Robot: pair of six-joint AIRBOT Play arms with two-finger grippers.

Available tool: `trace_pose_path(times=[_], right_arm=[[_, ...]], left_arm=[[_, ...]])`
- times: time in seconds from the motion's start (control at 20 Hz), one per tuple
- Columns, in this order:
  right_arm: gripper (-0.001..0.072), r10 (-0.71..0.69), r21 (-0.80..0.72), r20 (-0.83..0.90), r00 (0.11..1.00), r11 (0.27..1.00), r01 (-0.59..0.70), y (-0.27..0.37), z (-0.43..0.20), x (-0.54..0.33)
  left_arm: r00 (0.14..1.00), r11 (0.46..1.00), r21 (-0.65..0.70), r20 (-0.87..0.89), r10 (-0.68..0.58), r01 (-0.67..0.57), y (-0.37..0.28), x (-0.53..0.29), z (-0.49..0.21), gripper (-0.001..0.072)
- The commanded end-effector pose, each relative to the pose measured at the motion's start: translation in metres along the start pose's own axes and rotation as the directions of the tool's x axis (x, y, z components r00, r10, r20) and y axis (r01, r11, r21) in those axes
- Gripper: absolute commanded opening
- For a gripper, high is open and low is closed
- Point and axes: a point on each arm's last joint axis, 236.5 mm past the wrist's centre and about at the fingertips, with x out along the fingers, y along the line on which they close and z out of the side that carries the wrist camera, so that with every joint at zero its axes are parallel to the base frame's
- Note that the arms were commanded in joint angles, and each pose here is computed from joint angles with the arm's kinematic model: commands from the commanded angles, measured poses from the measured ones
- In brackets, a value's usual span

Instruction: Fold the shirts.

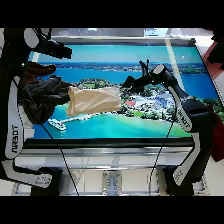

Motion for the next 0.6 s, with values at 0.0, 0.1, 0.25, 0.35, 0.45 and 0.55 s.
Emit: trace_pose_path(times=[0.0, 0.1, 0.25, 0.35, 0.45, 0.55], right_arm=[[0.0560, 0.122, 0.088, -0.067, 0.990, 0.989, -0.116, 0.002, -0.014, 0.028], [0.0571, 0.116, 0.079, -0.079, 0.990, 0.991, -0.110, 0.000, -0.019, 0.041], [0.0581, 0.110, 0.080, -0.077, 0.991, 0.991, -0.104, 0.003, -0.023, 0.062], [0.0601, 0.138, 0.101, -0.089, 0.986, 0.987, -0.129, 0.008, -0.028, 0.074], [0.0602, 0.166, 0.111, -0.101, 0.981, 0.982, -0.154, 0.016, -0.034, 0.084], [0.0602, 0.218, 0.079, -0.099, 0.971, 0.974, -0.211, 0.036, -0.036, 0.088]], left_arm=[[1.000, 1.000, 0.005, -0.002, 0.006, -0.006, 0.002, 0.000, -0.001, 0.0012], [1.000, 1.000, 0.006, -0.002, 0.006, -0.006, 0.002, 0.000, -0.001, 0.0012], [1.000, 0.999, 0.032, -0.002, 0.005, -0.005, 0.001, 0.000, -0.001, 0.0012], [1.000, 0.999, 0.033, -0.003, 0.005, -0.005, 0.002, 0.000, -0.001, 0.0012], [1.000, 0.999, 0.041, -0.003, 0.005, -0.005, 0.001, 0.000, -0.001, 0.0012], [1.000, 0.999, 0.055, -0.003, 0.005, -0.005, 0.001, 0.000, -0.001, 0.0012]])
